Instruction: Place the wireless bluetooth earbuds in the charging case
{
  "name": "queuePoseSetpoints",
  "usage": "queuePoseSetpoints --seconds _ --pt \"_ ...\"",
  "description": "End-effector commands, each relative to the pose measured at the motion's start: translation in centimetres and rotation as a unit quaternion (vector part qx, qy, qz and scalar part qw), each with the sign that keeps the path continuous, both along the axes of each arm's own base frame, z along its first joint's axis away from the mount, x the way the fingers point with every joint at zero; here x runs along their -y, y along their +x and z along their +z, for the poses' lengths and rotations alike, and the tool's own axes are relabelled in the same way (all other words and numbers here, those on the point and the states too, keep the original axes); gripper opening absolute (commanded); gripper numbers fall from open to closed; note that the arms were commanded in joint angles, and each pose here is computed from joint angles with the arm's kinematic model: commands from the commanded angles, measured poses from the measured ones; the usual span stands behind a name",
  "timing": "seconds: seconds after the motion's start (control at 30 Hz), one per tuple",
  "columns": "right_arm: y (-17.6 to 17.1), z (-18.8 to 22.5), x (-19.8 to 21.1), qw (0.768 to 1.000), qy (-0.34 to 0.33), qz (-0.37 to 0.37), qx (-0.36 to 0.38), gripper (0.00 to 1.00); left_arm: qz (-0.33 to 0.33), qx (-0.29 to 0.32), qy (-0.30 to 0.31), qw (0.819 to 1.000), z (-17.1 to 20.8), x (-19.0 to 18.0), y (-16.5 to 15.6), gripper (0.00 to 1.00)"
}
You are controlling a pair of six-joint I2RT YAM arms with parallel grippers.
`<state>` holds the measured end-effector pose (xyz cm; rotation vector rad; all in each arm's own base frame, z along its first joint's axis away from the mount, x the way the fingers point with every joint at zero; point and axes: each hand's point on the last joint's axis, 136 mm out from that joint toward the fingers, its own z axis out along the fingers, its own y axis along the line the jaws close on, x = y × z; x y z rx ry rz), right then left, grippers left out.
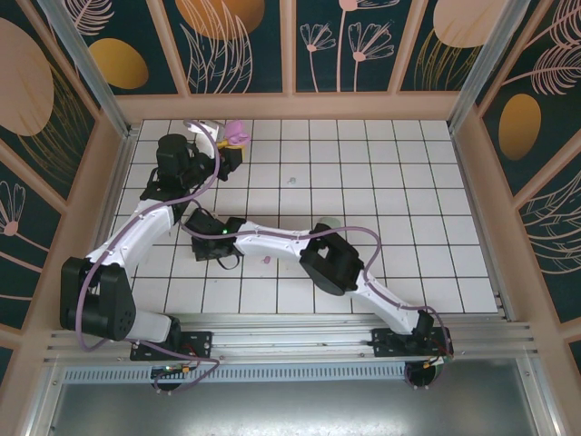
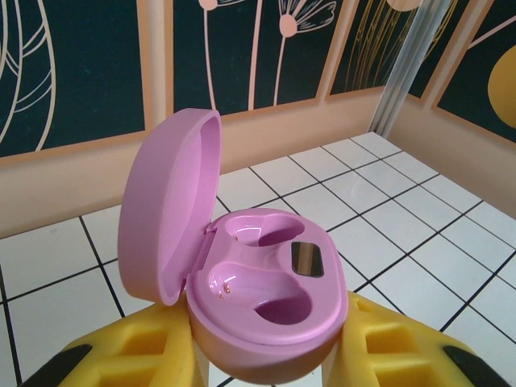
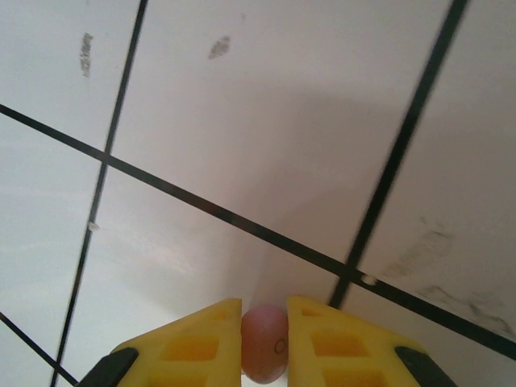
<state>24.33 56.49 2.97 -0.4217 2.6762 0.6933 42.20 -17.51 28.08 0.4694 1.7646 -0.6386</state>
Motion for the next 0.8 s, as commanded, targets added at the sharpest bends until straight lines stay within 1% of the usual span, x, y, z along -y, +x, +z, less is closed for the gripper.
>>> queuePoseSetpoints --seconds 0.0,0.23,0.53,0.77 --pt "1.3 2.9 2.0 0.999 -0.008 -0.007 0.034 0.16 -0.013 0.009 0.008 1.000 0.5 -0.1 -1.1 0.03" --pt "1.2 4.8 6.3 0.997 -0.030 -0.017 0.062 0.16 -0.013 0.012 0.016 1.000 0.5 -0.4 -2.0 0.03" --pt "1.6 6.8 14.6 0.996 -0.029 -0.067 0.058 0.16 -0.032 0.022 -0.006 0.999 0.1 -0.2 -4.4 0.03" --pt "2.5 9.3 21.2 0.992 -0.022 -0.110 0.060 0.16 -0.063 0.020 -0.014 0.998 -1.9 0.1 -7.5 0.04"
